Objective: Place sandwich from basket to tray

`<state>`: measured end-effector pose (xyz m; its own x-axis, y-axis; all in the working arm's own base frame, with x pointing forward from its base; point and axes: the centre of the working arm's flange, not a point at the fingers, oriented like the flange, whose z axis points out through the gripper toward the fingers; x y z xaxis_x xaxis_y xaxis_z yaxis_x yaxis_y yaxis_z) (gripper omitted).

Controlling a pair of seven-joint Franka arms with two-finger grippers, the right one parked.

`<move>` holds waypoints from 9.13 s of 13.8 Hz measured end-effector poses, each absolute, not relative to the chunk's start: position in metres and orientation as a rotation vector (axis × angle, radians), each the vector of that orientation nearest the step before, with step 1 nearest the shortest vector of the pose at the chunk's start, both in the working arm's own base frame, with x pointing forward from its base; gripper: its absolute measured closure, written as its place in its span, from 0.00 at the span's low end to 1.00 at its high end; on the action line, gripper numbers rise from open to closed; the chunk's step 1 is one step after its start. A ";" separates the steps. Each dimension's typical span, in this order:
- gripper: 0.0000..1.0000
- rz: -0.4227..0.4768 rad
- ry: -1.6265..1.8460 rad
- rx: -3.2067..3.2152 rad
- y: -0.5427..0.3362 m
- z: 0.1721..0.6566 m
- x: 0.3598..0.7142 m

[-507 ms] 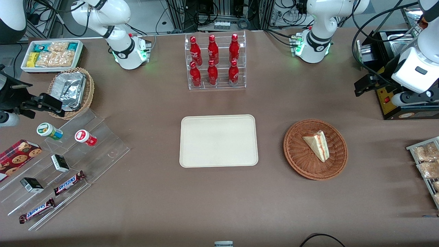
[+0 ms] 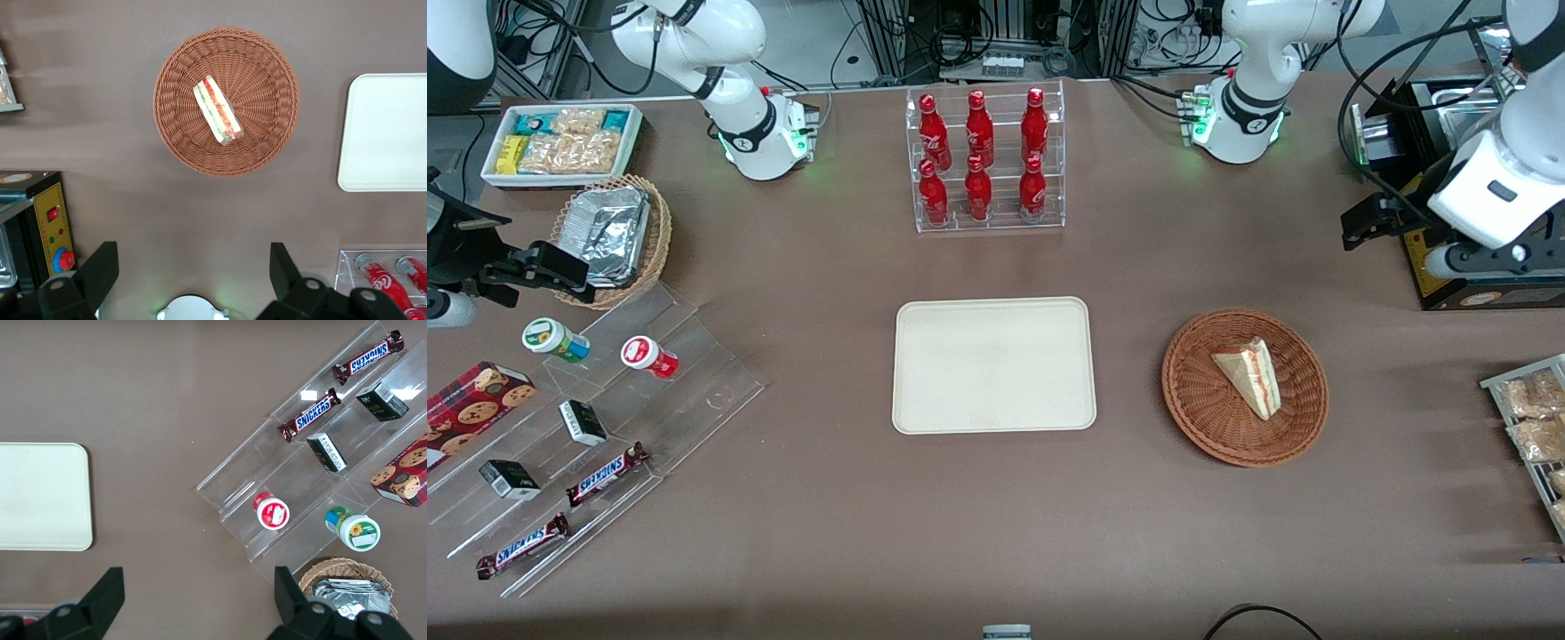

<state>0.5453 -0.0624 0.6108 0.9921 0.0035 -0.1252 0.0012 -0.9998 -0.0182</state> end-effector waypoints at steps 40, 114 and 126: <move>0.39 0.246 -0.724 -3.036 -0.083 0.236 0.570; 0.00 0.000 -0.093 -3.119 -0.409 0.360 0.583; 0.00 0.066 -0.114 -3.039 -0.215 0.469 0.635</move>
<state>0.6353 -0.2149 0.4686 0.9963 0.0765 -0.0395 0.0722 -0.9923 -0.1009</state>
